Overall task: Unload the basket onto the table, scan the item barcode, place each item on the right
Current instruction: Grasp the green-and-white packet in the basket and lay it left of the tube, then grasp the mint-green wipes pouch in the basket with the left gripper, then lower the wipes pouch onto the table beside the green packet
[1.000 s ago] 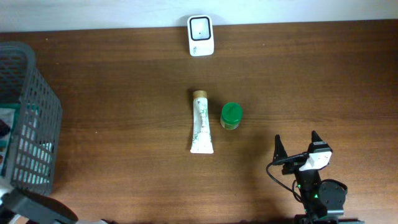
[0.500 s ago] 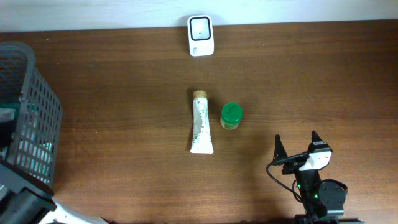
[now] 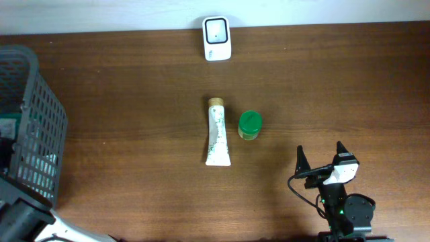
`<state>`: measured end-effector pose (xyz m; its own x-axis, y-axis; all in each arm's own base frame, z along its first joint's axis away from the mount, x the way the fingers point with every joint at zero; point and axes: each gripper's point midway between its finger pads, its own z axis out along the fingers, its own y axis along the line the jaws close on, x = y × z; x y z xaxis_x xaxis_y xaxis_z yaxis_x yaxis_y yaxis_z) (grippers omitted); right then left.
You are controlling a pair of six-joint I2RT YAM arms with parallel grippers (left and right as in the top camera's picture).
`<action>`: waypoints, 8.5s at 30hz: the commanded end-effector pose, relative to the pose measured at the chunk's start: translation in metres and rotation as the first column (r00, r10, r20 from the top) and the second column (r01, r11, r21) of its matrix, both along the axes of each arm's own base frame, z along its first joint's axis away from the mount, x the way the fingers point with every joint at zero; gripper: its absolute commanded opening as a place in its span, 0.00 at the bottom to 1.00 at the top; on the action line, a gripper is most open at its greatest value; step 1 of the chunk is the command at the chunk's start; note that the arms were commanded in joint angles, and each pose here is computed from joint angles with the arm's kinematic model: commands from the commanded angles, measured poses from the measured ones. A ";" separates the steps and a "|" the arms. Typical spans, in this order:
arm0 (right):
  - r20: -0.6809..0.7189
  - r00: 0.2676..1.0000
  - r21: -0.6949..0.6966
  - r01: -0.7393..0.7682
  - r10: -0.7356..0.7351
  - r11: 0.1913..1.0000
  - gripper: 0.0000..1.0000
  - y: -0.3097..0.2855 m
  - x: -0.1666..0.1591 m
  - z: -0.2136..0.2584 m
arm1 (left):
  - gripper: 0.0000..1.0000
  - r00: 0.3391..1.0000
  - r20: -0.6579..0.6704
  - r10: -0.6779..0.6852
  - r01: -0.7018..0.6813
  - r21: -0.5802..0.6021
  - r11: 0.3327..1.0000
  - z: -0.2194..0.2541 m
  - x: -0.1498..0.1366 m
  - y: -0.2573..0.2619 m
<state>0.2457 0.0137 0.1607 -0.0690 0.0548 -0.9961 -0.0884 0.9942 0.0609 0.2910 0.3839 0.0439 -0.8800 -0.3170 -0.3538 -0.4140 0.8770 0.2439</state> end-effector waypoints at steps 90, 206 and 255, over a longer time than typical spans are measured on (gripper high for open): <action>-0.005 1.000 0.007 -0.008 0.008 1.000 0.98 0.002 0.000 -0.002 | 0.98 0.969 0.059 -0.238 0.237 -0.471 0.850 0.046 0.106 -0.451; -0.005 1.000 0.007 -0.007 0.007 1.000 0.98 0.002 0.000 -0.002 | 0.00 0.938 -0.096 -0.333 0.270 -0.402 0.875 0.093 0.107 -0.452; -0.005 1.000 0.007 -0.007 0.007 1.000 0.99 0.002 0.000 -0.002 | 0.00 0.993 -0.087 -0.082 0.054 -0.285 0.957 -0.016 0.061 -0.410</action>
